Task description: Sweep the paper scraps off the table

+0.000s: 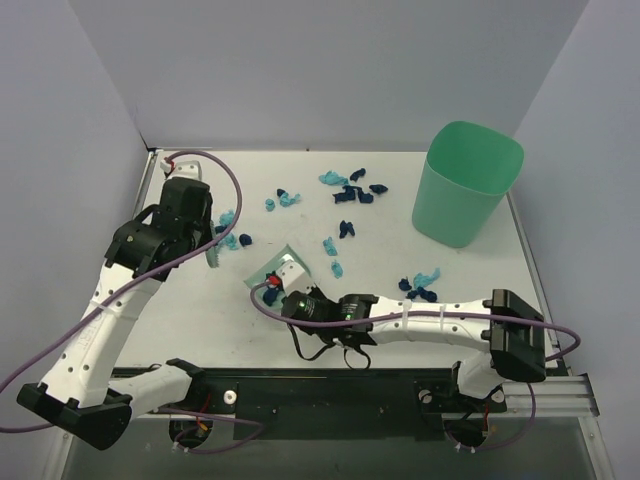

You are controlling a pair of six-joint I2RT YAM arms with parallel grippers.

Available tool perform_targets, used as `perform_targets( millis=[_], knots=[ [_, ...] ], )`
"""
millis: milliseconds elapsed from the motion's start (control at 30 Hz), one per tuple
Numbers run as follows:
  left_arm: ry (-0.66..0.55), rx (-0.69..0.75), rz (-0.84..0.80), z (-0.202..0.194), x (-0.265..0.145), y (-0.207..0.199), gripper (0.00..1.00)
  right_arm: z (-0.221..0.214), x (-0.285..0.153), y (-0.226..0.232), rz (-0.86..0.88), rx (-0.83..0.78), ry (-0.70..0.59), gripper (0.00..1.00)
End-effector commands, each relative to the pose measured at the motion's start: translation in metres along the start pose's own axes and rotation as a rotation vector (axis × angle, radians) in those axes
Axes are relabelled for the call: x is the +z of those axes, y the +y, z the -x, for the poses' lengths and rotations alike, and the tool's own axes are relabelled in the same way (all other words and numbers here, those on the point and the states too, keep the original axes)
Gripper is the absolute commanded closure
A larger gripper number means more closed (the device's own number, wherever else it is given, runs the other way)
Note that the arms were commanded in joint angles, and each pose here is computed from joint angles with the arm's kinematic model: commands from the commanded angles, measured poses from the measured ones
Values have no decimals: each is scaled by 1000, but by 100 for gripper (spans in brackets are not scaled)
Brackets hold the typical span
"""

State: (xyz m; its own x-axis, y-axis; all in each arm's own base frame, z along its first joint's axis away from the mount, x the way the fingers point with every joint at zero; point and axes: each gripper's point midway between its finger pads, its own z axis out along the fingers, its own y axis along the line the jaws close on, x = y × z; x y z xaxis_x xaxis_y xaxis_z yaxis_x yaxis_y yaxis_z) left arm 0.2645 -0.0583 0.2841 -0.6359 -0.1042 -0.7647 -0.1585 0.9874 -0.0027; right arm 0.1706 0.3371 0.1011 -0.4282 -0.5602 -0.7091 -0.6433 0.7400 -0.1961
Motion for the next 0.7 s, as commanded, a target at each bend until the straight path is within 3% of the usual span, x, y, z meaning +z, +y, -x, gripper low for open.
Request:
perform_targets(
  millis=[0, 667],
  knots=[
    [-97, -88, -2, 22, -4, 2, 100, 39, -32, -33, -76, 102, -54, 100],
    [-29, -67, -96, -4, 28, -25, 100, 130, -117, -177, -267, 547, -193, 100]
  ],
)
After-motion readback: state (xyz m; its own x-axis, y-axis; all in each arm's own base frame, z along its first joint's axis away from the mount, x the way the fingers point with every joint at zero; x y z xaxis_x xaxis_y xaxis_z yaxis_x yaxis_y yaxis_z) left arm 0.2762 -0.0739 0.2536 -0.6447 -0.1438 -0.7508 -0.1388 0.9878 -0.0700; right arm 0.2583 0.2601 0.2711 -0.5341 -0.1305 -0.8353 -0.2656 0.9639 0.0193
